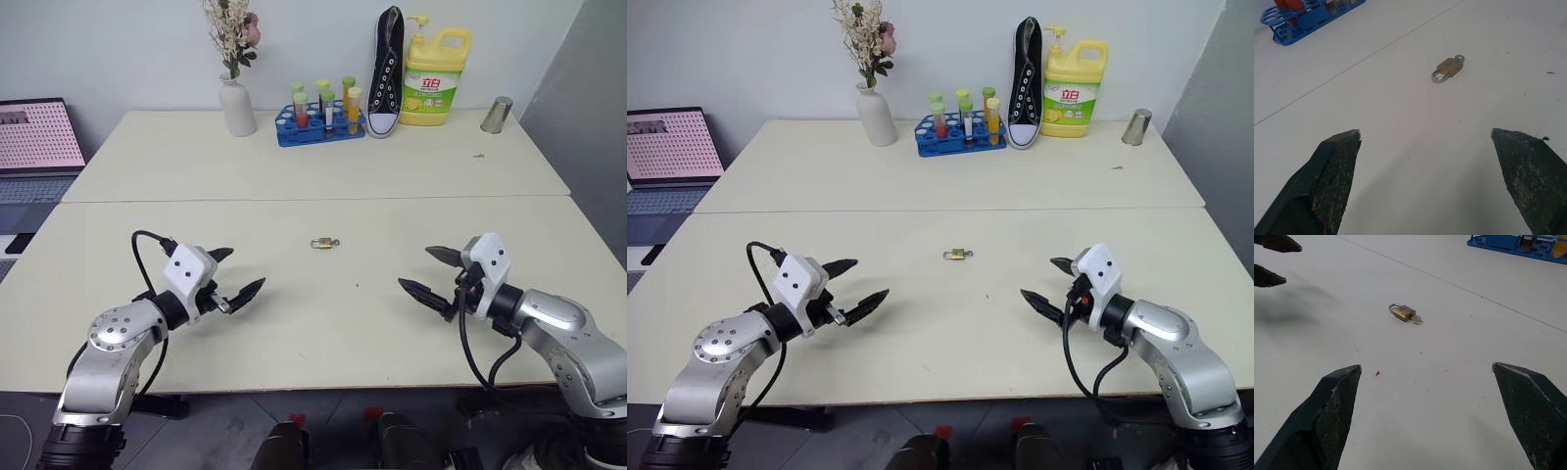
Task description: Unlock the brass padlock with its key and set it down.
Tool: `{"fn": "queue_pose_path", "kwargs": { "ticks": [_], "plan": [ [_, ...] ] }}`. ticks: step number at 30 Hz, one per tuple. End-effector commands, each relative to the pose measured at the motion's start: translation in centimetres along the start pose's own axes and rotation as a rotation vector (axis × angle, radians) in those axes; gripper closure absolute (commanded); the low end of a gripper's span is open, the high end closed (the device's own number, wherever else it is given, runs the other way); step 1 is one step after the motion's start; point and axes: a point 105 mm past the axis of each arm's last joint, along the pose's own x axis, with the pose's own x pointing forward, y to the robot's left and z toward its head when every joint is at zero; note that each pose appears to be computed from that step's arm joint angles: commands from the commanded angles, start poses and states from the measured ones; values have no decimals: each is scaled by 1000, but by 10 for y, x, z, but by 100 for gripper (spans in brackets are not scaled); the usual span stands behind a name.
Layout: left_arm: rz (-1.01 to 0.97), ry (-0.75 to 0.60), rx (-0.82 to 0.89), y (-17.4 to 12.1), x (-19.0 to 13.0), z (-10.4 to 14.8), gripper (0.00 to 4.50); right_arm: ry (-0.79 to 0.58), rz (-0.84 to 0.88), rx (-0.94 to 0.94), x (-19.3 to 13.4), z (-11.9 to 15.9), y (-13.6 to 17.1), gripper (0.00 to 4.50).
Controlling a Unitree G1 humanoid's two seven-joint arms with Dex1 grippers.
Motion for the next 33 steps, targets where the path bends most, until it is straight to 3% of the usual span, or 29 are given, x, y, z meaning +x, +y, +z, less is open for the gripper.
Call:
{"fn": "queue_pose_path", "kwargs": {
  "ticks": [1,9,11,15,19,33],
  "plan": [
    [-12,-76,56,-2,0,18,0,-29,19,-24,1,8,3,1],
    [-34,-34,60,-7,3,13,0,-30,24,-7,6,6,4,1],
    [-29,-126,90,-4,3,25,0,-32,35,-4,7,7,7,1],
    [-116,-191,-5,-5,-1,33,0,-29,40,24,12,5,10,1],
    [-104,-207,19,-1,6,36,0,-22,9,33,15,5,6,1],
    [-344,-27,156,3,127,25,0,30,59,135,24,27,38,1]
  ]
}}
